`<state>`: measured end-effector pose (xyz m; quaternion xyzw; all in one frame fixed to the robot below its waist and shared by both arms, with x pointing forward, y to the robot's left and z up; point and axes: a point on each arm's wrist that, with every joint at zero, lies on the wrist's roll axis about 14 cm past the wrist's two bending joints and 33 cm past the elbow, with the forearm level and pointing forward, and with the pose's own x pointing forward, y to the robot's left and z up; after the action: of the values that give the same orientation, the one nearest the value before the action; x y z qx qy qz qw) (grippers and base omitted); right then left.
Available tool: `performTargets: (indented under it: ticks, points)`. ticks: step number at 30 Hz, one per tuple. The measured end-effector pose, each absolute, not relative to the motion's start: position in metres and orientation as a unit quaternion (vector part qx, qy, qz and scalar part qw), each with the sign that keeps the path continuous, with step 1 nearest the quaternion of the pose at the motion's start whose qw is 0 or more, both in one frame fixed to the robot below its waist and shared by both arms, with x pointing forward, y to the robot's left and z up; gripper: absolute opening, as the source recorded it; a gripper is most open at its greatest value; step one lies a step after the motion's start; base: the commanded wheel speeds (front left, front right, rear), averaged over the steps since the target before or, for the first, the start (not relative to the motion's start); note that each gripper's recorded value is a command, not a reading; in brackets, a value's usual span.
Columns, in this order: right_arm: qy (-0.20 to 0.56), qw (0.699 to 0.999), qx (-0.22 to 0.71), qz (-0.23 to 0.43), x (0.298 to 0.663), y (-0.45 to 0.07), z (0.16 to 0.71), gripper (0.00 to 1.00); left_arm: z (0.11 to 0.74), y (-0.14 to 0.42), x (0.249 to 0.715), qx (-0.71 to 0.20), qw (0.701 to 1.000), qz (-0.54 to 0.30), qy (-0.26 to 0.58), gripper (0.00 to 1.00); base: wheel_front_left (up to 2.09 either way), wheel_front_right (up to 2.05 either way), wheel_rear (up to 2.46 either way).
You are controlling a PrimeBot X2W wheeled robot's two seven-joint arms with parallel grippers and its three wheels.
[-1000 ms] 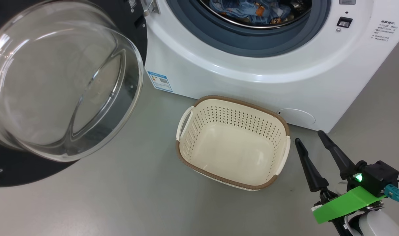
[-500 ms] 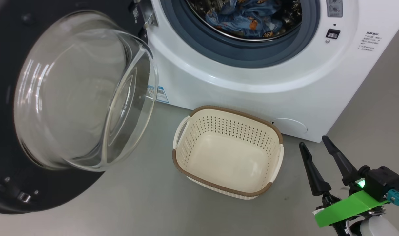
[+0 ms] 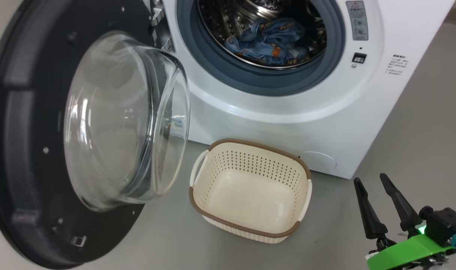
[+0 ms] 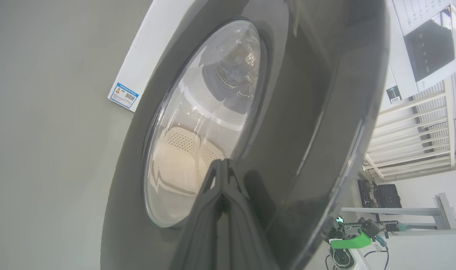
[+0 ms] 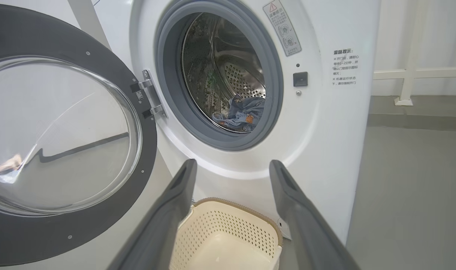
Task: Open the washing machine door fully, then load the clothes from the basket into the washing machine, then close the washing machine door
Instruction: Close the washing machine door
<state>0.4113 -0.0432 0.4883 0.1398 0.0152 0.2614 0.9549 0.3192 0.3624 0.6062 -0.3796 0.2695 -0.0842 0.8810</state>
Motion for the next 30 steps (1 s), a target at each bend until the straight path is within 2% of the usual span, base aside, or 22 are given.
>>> performTargets:
  ticks: [13,30]
  points:
    - [-0.002,0.973,0.135,0.187,0.390,-0.096,0.497,1.00,0.608,0.288,0.338,-0.332,0.874,-0.197,0.296,0.00,0.00,0.00,0.00]
    - [-0.032,0.987,0.132,0.089,0.364,-0.164,0.508,1.00,0.616,0.199,0.387,-0.290,0.871,-0.292,0.269,0.00,0.00,0.00,0.00]
